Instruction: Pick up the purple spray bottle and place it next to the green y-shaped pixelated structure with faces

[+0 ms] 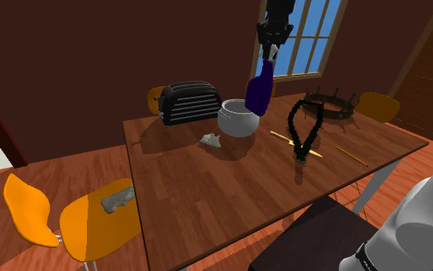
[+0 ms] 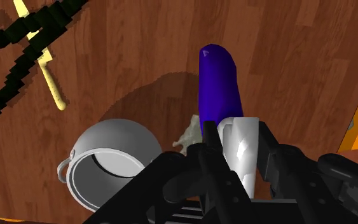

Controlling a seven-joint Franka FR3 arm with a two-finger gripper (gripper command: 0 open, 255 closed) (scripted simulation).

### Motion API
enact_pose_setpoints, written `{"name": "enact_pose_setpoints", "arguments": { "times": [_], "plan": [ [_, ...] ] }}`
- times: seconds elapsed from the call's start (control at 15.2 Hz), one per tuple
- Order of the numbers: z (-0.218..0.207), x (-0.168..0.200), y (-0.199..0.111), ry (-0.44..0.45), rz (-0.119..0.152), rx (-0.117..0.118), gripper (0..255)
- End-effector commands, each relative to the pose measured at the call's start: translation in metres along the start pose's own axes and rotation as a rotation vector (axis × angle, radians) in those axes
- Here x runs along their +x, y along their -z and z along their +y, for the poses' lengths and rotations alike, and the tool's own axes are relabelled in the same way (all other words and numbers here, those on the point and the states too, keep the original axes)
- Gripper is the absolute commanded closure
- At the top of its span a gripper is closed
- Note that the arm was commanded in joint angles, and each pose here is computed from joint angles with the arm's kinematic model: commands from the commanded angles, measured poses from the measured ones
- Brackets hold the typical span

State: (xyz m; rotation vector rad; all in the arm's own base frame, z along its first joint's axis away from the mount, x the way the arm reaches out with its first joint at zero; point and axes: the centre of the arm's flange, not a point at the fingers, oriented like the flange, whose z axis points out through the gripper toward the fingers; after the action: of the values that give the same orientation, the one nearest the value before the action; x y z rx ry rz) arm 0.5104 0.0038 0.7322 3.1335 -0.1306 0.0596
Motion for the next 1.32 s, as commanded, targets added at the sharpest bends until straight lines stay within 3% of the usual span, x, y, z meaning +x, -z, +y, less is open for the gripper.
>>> {"name": "enact_pose_setpoints", "arguments": {
  "times": [0.0,0.79,1.25],
  "plan": [
    [0.025,-0.002,0.003,0.001,0.0,0.0,255],
    [0.18,-0.017,0.004,0.001,0.0,0.0,255],
    [0.179,-0.019,-0.033,0.001,0.0,0.0,255]
  ]
}}
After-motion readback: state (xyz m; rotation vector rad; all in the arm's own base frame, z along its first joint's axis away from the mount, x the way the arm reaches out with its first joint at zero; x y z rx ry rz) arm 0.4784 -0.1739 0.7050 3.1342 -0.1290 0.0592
